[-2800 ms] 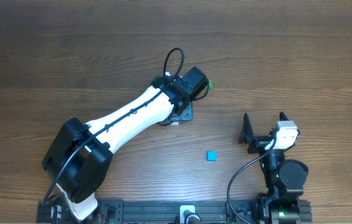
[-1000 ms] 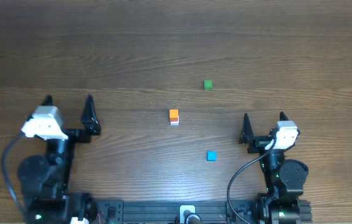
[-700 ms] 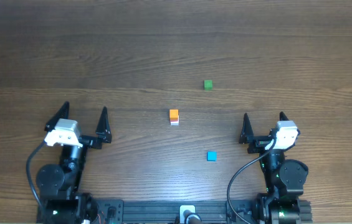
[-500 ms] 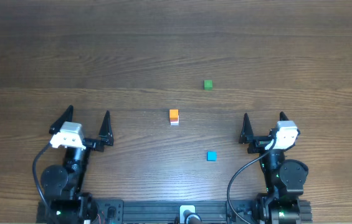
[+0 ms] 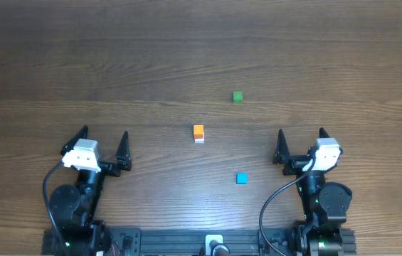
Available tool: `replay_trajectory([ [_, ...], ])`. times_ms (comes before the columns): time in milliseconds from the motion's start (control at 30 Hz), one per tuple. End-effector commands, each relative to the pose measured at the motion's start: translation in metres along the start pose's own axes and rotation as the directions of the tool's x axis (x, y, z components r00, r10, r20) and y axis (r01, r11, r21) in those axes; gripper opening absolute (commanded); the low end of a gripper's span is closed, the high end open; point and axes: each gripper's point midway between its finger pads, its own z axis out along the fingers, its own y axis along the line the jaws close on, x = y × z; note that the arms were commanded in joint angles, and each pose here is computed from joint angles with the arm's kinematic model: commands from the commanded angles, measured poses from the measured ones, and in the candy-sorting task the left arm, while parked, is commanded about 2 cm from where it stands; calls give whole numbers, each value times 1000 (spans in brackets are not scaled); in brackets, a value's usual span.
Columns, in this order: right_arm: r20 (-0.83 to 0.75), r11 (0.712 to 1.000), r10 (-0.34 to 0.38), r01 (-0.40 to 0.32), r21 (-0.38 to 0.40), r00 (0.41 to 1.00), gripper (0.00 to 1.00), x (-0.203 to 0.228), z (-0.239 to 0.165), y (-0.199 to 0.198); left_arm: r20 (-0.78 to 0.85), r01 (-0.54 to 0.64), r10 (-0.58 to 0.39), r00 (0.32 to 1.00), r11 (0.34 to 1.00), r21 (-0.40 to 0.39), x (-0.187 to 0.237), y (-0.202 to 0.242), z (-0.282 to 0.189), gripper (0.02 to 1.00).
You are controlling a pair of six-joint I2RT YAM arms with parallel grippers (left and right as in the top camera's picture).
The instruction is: Stack Cubes
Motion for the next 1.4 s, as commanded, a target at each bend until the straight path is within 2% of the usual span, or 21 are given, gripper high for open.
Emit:
replay_trajectory([
  [33, 1, 1000, -5, 5, 9, 1000, 993, 1, 0, -2, 5, -15, 15, 1000, 1000, 4, 0, 0, 0, 1000],
  [1067, 3, 1000, -1, 1, 5, 1000, 993, 1, 0, -1, 5, -15, 15, 1000, 1000, 5, 0, -1, 0, 1000],
  [1233, 63, 987, 137, -131, -87, 989, 993, -18, -2, 13, 5, -15, 15, 1000, 1000, 5, 0, -1, 0, 998],
  [1400, 179, 970, 124, -81, -230, 976, 993, -82, -22, 40, 5, -15, 15, 1000, 1000, 5, 0, -1, 0, 1000],
])
